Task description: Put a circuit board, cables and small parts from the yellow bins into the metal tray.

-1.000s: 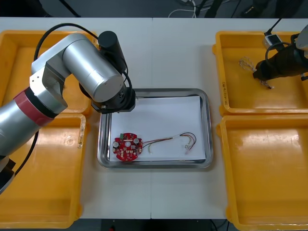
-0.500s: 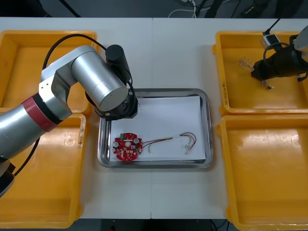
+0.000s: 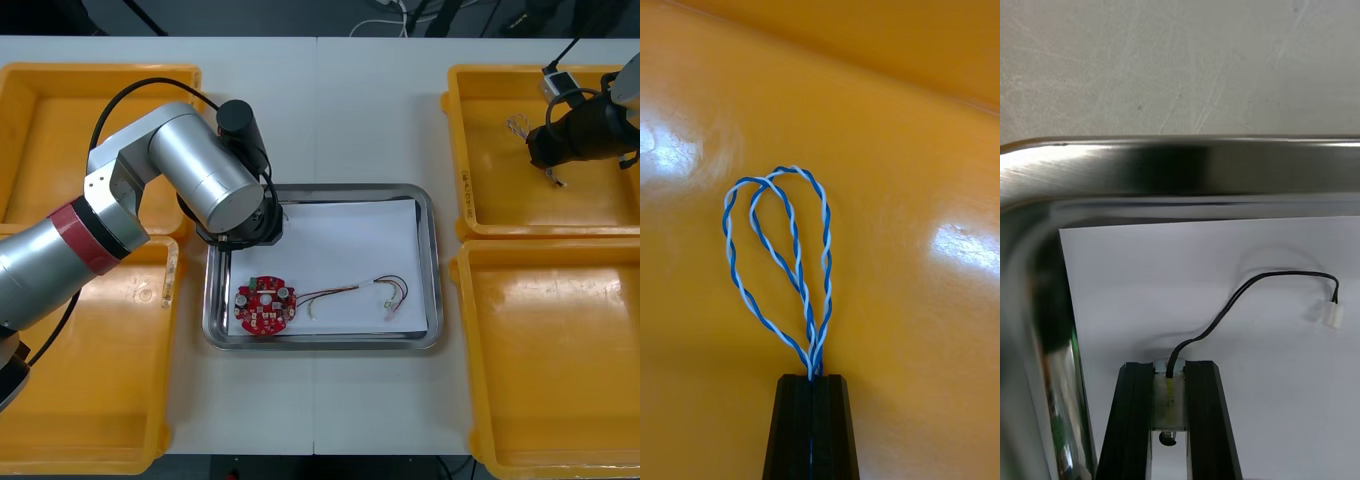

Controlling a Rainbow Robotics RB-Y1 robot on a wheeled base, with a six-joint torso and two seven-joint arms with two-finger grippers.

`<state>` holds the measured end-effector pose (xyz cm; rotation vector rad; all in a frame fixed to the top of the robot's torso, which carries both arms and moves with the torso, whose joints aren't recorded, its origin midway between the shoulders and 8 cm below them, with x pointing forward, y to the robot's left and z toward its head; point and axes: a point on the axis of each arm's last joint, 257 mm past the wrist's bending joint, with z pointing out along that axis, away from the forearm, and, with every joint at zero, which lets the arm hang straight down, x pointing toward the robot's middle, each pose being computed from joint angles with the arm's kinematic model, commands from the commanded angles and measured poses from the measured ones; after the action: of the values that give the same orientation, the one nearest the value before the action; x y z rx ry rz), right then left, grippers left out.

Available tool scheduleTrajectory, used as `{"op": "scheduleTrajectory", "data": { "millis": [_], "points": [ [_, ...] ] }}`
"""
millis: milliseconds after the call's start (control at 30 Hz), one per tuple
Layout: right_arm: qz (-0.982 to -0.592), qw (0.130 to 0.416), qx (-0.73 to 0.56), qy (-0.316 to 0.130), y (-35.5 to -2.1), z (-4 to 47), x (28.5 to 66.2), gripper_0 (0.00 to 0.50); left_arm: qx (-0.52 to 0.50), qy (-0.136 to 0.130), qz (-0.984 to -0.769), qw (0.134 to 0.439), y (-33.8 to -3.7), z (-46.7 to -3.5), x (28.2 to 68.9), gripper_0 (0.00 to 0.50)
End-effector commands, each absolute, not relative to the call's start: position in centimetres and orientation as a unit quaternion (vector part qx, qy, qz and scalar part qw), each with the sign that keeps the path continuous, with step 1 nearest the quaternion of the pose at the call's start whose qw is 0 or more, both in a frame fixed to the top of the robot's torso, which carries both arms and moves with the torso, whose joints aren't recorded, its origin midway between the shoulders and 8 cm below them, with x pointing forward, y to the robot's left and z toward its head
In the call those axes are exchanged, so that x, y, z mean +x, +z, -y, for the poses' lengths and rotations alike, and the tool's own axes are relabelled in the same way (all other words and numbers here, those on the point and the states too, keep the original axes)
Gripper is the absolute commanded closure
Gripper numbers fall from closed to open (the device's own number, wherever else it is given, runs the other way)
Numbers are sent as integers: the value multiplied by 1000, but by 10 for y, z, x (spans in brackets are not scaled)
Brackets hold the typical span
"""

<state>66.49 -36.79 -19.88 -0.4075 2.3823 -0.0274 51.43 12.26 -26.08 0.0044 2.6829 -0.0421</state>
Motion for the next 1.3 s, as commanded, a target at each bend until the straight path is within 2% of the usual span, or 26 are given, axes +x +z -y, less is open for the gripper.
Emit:
{"op": "scheduleTrajectory", "data": {
  "millis": [33, 67, 100, 133, 233, 400, 833, 967, 1133, 1200, 1300],
  "points": [
    [-909, 378, -177, -2, -171, 348, 678, 500, -6, -26, -973, 229, -266, -111, 512, 470],
    [-908, 376, -184, -1, -167, 345, 677, 500, -7, -28, -973, 230, -265, -110, 512, 403],
    [-908, 372, -192, -3, -162, 343, 676, 500, -7, -29, -972, 231, -266, -109, 512, 261],
    [-908, 370, -197, -6, -160, 343, 675, 500, -9, -29, -972, 232, -265, -110, 513, 209],
    [-908, 354, -222, -23, -145, 342, 669, 500, -10, -32, -972, 234, -265, -108, 514, 0],
    [-912, 325, -248, -39, -124, 341, 653, 500, -14, -36, -971, 236, -263, -106, 515, 0],
    [-922, 271, -275, -10, -82, 330, 601, 500, -10, -53, -968, 244, -254, -94, 513, 0],
    [-925, 253, -285, -3, -72, 326, 583, 500, -8, -56, -968, 245, -238, -92, 508, 0],
    [-926, 234, -297, -3, -61, 321, 565, 500, -5, -46, -969, 241, -214, -99, 498, 0],
    [-926, 231, -299, -3, -58, 319, 560, 500, -5, -44, -969, 241, -206, -103, 495, 0],
    [-921, 243, -304, -5, -49, 315, 562, 500, -6, -41, -969, 243, -192, -111, 493, 0]
  ]
}}
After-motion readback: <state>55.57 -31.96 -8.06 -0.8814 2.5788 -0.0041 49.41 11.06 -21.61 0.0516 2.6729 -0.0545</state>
